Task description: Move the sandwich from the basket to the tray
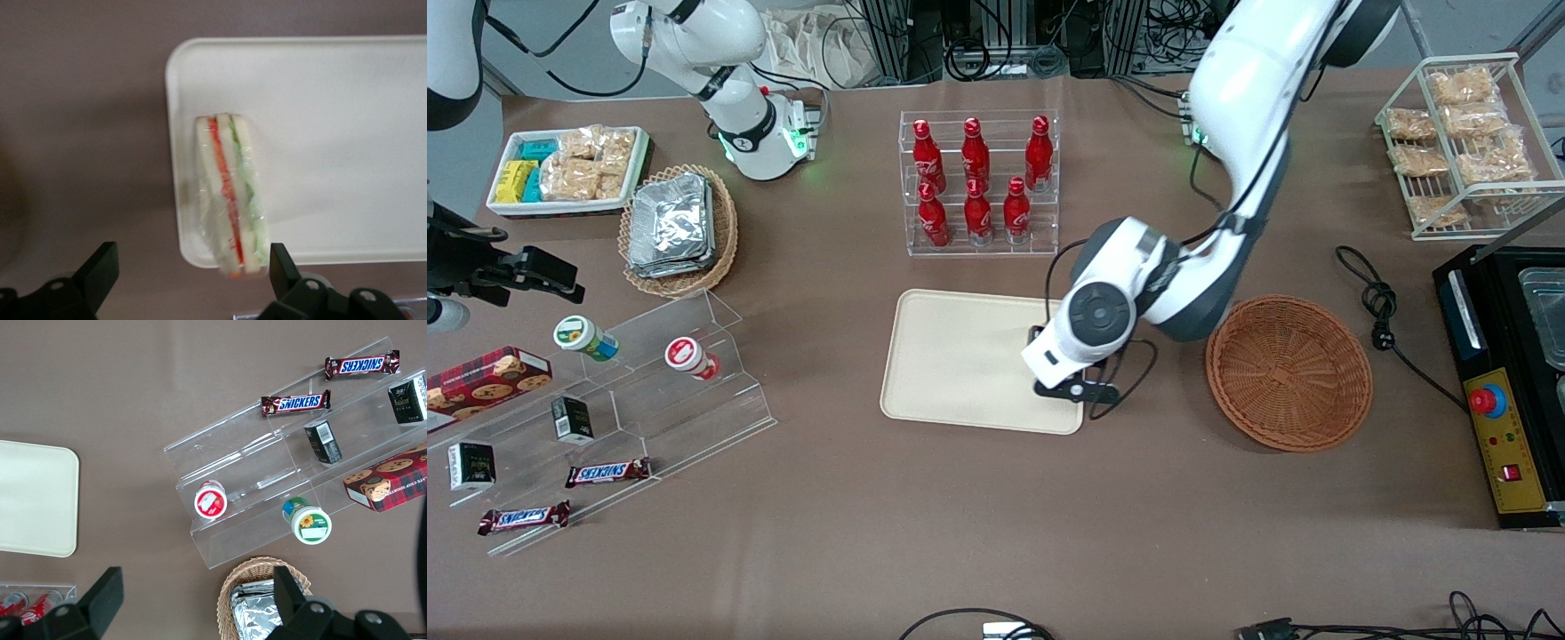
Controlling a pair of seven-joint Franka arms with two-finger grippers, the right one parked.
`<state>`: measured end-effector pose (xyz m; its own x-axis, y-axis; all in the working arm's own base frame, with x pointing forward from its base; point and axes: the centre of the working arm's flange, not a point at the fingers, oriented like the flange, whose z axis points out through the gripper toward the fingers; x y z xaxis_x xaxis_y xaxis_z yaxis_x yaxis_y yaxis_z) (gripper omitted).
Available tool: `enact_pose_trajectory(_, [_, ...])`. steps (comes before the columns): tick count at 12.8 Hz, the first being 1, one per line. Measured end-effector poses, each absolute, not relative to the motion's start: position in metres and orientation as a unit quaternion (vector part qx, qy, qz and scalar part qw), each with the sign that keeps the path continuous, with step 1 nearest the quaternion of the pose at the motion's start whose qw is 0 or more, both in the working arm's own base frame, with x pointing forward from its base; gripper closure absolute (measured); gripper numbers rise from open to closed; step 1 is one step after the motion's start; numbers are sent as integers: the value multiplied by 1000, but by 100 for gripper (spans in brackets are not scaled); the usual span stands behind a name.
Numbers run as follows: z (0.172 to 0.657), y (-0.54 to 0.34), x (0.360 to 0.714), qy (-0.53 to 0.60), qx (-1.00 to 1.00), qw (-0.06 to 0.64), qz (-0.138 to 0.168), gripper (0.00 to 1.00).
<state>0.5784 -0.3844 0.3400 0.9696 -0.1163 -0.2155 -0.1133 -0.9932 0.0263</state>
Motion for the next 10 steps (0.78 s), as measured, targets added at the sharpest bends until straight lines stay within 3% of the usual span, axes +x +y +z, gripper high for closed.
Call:
enact_pose_trajectory(3, [427, -313, 594, -80, 992, 4, -101, 0])
enact_pose_trajectory(6, [510, -236, 596, -122, 990, -24, -72, 0])
enact_pose_trajectory(10, [585, -157, 585, -139, 988, -37, -56, 0])
